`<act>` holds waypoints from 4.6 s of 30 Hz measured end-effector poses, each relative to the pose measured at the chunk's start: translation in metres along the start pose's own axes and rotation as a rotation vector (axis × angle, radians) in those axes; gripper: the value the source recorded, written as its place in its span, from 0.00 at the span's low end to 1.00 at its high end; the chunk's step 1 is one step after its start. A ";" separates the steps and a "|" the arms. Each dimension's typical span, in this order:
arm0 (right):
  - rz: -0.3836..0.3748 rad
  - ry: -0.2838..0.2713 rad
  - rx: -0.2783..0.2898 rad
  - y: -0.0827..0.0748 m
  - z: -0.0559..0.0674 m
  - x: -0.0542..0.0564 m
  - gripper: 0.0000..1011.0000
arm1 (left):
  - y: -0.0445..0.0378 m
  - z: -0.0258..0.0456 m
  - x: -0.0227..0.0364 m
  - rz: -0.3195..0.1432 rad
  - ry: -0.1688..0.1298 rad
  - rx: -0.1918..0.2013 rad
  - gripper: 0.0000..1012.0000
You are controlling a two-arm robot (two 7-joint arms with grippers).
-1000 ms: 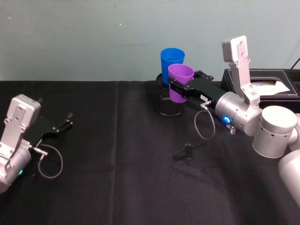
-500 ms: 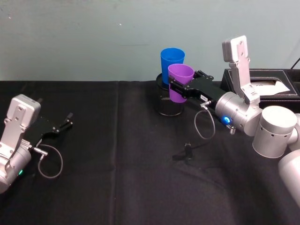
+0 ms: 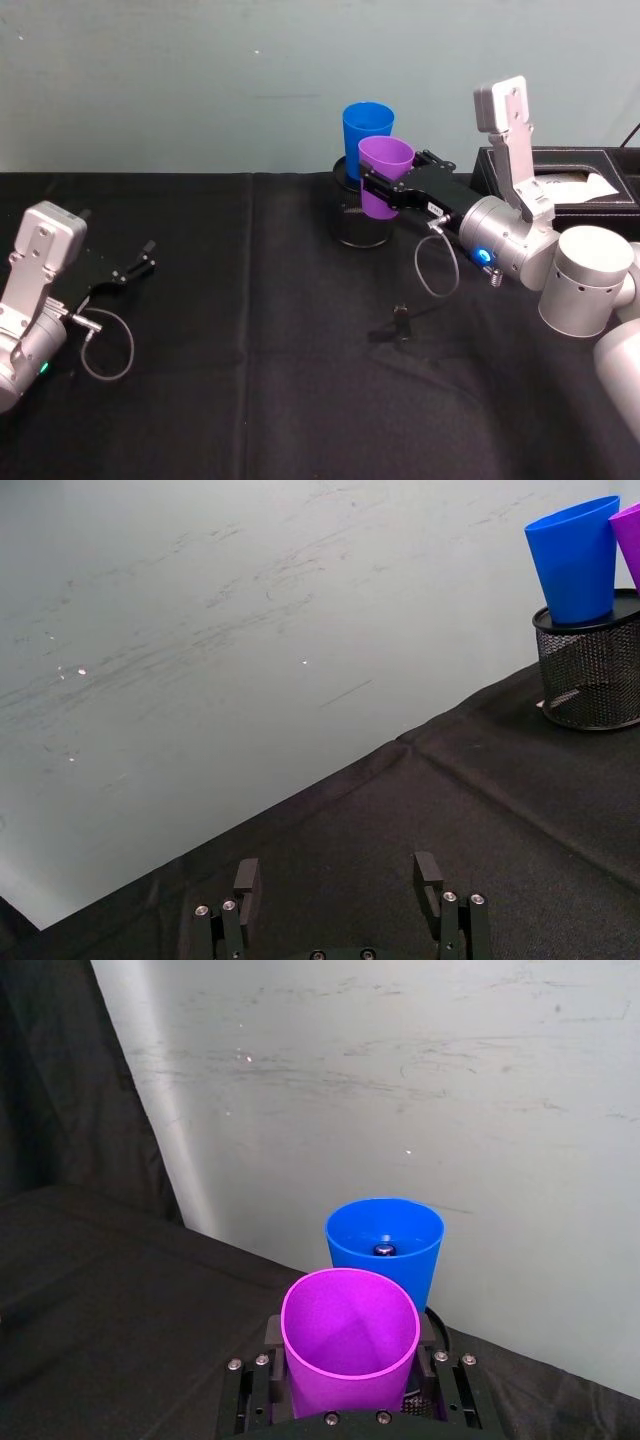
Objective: Pick up one cup with a gripper and tap it against the other cup.
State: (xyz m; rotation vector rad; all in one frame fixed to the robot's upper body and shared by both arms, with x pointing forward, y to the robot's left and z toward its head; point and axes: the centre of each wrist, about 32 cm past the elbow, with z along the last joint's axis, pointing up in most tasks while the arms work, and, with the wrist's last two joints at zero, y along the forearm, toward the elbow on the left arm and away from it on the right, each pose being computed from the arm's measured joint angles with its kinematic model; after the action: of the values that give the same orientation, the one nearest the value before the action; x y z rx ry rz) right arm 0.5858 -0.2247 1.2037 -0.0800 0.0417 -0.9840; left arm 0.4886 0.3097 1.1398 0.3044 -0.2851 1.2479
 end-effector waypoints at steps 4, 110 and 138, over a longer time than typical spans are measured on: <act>0.000 0.000 0.000 0.000 0.000 0.000 0.72 | 0.0000 0.0000 0.0000 0.000 0.000 0.000 0.99; 0.000 0.000 0.000 0.000 0.000 0.000 0.72 | 0.0000 0.0000 0.0000 0.000 0.000 0.000 0.99; 0.000 0.000 0.000 0.000 0.000 0.000 0.72 | 0.0000 0.0000 0.0000 0.000 0.000 0.000 0.99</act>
State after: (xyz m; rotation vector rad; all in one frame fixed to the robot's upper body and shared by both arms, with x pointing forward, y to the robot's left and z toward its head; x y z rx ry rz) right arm 0.5858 -0.2247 1.2037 -0.0799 0.0417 -0.9839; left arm 0.4886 0.3097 1.1398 0.3044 -0.2851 1.2480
